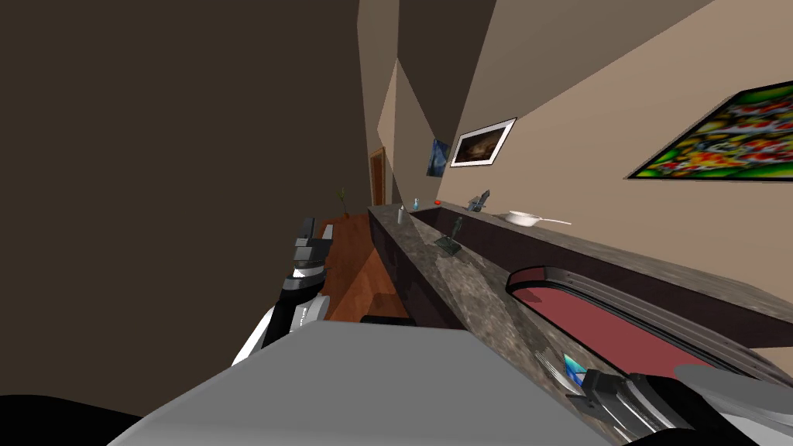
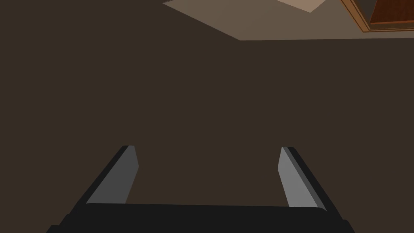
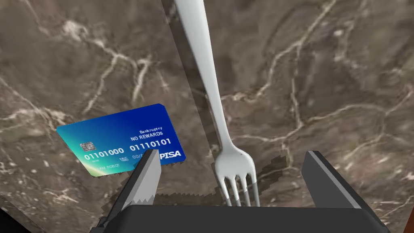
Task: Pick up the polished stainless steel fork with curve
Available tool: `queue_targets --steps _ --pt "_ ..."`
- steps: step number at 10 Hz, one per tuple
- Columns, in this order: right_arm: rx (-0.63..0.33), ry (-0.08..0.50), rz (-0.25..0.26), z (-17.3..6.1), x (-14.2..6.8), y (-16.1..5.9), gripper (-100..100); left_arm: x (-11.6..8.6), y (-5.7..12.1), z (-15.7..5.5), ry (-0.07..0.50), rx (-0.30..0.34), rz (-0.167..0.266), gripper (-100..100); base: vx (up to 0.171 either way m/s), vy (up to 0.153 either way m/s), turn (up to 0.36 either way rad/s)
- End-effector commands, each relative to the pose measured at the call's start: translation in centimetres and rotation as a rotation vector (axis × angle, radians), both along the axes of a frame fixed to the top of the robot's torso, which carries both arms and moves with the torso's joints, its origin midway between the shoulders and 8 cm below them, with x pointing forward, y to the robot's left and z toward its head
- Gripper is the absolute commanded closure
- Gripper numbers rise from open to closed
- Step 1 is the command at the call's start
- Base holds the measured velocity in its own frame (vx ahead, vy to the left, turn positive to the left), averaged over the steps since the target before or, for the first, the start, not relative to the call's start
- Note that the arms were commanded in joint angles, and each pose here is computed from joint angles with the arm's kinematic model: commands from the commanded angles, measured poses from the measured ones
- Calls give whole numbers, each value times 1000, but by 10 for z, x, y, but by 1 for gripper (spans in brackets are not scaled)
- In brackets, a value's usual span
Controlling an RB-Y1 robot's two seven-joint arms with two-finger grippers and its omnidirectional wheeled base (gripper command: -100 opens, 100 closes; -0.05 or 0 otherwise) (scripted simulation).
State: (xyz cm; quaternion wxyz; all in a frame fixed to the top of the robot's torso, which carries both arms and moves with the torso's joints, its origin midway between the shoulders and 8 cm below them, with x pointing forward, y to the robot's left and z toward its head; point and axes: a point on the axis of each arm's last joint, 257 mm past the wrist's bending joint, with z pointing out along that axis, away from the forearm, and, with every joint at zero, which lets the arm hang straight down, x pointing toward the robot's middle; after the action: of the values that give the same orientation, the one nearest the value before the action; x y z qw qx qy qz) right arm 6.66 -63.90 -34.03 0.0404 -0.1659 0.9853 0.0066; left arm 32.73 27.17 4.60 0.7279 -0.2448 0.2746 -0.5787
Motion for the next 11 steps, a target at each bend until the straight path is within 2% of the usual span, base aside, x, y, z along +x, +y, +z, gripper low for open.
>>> queue_targets --steps 1,3,4,8,9,10,11 --pt "2 0 -10 -9 -10 2 -100 0 0 0 0 0 0 0 -9 -10 32" --pt "2 -1 -10 -10 -11 3 -100 0 0 0 0 0 0 0 0 -3 19" --pt "1 -1 -10 -10 -11 3 100 0 0 0 0 0 0 0 0 0 0" --pt "1 0 -8 -10 -10 3 100 0 0 0 0 0 0 0 0 0 0" --pt "1 0 -8 -10 -10 3 0 0 0 0 0 0 0 0 0 0 0" --pt "0 0 0 -1 0 1 100 0 0 0 0 0 0 0 20 10 -52" --pt "-1 1 7 5 6 0 100 0 0 0 0 0 0 0 19 22 -66"
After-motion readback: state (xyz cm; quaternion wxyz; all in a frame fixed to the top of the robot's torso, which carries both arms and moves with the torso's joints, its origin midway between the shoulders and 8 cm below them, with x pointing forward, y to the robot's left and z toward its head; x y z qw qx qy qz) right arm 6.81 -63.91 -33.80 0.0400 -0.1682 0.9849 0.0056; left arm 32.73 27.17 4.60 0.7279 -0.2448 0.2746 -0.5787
